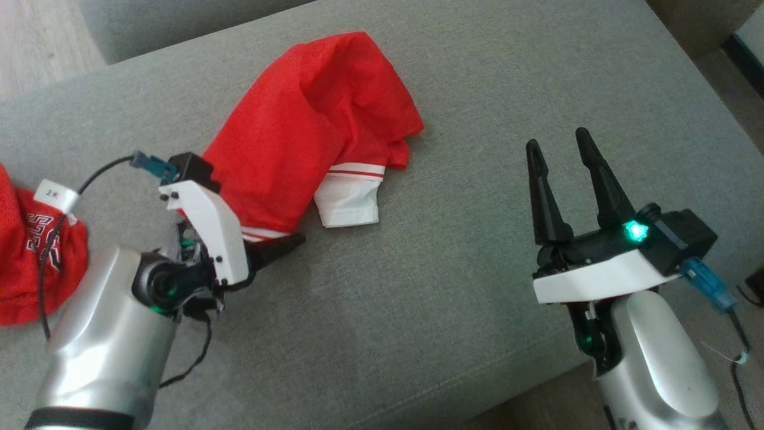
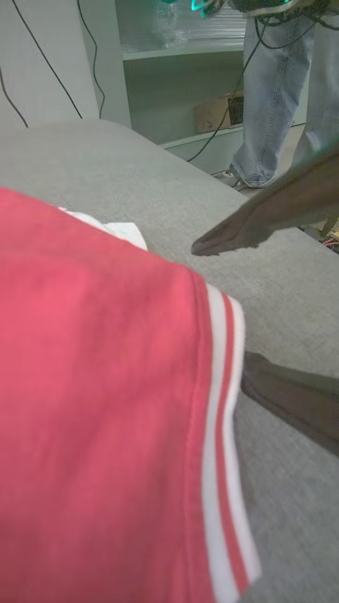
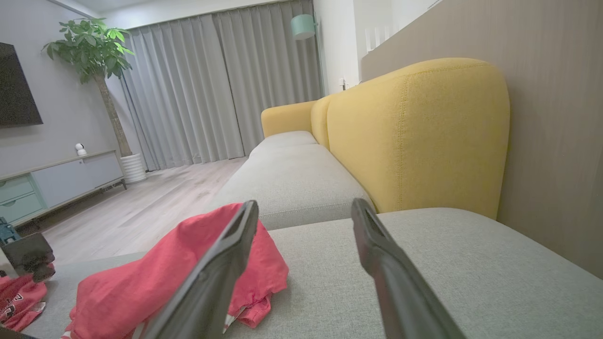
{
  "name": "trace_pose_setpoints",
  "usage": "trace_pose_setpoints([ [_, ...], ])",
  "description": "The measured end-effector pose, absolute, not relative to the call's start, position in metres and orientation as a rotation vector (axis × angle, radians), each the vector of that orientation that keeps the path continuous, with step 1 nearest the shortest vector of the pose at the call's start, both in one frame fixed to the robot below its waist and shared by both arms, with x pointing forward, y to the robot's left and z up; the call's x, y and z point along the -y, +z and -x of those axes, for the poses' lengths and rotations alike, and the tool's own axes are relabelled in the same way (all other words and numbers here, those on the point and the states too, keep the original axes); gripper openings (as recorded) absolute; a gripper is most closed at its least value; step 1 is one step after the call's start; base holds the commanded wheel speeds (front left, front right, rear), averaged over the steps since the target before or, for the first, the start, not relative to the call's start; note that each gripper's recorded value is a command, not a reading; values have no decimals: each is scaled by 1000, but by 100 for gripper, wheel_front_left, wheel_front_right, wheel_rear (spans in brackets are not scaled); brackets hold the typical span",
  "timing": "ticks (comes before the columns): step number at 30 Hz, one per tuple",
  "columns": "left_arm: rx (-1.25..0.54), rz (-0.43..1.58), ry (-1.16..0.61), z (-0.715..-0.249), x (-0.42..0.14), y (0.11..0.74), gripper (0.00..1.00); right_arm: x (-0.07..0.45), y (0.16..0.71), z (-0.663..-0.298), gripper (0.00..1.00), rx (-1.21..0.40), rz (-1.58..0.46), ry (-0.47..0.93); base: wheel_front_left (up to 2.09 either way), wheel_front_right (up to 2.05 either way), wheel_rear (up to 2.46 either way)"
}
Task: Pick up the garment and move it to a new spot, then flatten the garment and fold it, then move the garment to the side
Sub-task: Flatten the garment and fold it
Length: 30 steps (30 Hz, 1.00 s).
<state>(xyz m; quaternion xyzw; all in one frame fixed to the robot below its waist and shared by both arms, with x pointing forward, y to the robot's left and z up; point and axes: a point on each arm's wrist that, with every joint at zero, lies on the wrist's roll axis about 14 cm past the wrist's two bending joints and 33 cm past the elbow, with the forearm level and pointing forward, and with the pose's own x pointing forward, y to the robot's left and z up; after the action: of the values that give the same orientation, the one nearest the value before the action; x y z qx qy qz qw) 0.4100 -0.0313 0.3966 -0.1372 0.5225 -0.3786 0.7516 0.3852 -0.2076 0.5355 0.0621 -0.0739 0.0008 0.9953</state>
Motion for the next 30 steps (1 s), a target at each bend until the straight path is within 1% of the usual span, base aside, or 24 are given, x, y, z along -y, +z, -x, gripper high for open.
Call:
trace_pose_setpoints([
  [2, -1109, 308, -825, -416, 34, 401, 100, 207, 536, -385, 100, 149, -125, 3, 0, 0, 0],
  [3, -1075, 314, -816, -422, 34, 406, 80, 206, 536, -386, 100, 149, -127, 5, 0, 0, 0],
  [4, -1041, 319, -805, -430, 33, 410, 21, 206, 535, -386, 100, 149, -130, 7, 0, 0, 0],
  [5, -1015, 325, -798, -436, 33, 414, 0, 205, 535, -387, 100, 149, -134, 9, 0, 0, 0],
  [10, -945, 375, -802, -450, 34, 435, 0, 199, 537, -389, 100, 153, -137, 26, 0, 0, 0],
  [12, -878, 418, -795, -464, 28, 453, 0, 197, 538, -391, 100, 157, -139, 35, 0, 0, 0],
  [16, -739, 415, -727, -505, 1, 484, 0, 195, 535, -393, 100, 150, -141, 39, 0, 0, 0],
  [19, -657, 414, -639, -538, -22, 500, 0, 193, 532, -394, 100, 140, -140, 42, 0, 0, 0],
  [22, -647, 362, -546, -560, -46, 490, 0, 192, 527, -395, 100, 127, -149, 43, 0, 0, 0],
  [26, -650, 297, -387, -579, -86, 459, 0, 199, 526, -397, 100, 123, -144, 26, 0, 0, 0],
  [27, -655, 282, -349, -582, -95, 451, 17, 200, 525, -397, 100, 120, -142, 22, 0, 0, 0],
  [28, -663, 276, -312, -584, -102, 443, 85, 201, 524, -397, 100, 117, -141, 18, 0, 0, 0],
  [29, -677, 280, -286, -583, -108, 435, 100, 202, 524, -397, 100, 116, -140, 16, 0, 0, 0],
  [30, -687, 289, -272, -582, -110, 430, 100, 202, 524, -397, 100, 117, -140, 16, 0, 0, 0],
])
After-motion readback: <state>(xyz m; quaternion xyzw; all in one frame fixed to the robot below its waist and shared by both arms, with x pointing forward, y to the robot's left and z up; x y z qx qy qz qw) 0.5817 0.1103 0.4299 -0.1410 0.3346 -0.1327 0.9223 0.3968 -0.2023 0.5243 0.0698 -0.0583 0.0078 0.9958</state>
